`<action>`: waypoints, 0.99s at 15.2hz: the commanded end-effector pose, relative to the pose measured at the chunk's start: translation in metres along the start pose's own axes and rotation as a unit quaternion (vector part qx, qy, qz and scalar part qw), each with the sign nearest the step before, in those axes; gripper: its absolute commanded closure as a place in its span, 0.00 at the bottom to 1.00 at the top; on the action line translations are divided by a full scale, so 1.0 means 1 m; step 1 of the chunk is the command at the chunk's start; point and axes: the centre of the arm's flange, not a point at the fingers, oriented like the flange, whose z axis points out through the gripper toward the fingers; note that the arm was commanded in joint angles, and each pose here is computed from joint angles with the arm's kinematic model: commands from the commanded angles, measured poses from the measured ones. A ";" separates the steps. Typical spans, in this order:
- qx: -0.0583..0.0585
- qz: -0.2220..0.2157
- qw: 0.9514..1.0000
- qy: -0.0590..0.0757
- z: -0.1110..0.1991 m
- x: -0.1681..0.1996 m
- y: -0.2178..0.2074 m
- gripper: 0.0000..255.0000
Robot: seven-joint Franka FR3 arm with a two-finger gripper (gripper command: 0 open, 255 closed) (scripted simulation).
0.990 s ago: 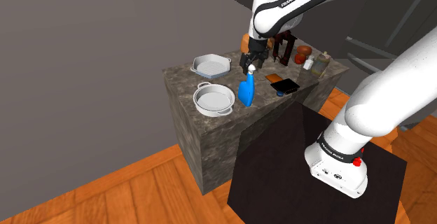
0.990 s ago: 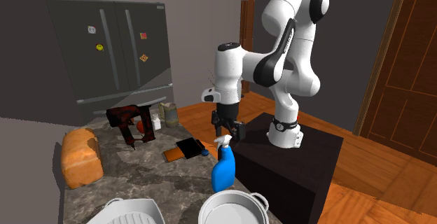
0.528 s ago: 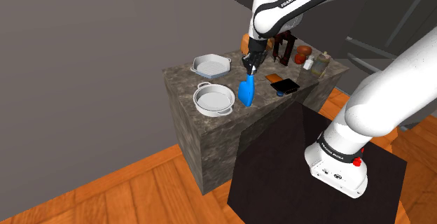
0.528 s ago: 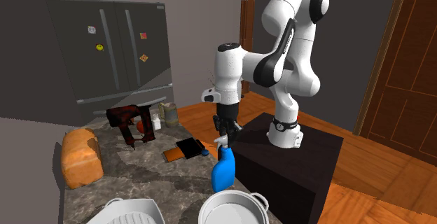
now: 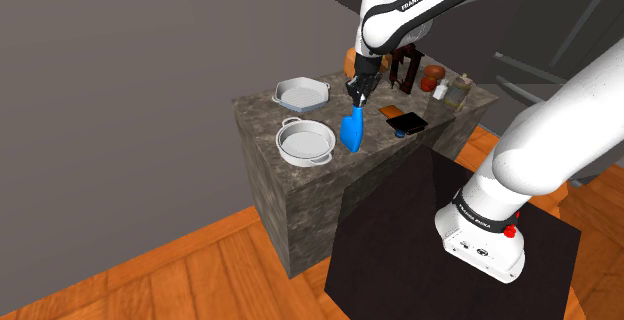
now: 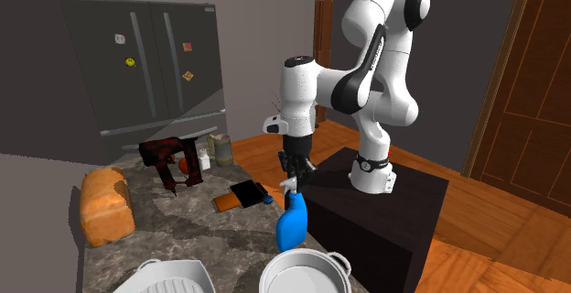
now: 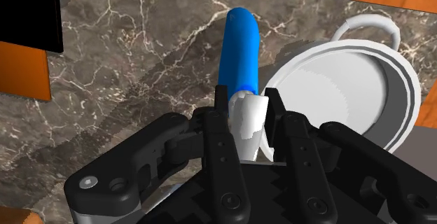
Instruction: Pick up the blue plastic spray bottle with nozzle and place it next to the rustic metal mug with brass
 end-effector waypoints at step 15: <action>0.000 0.000 1.000 0.000 -0.079 0.000 0.000 1.00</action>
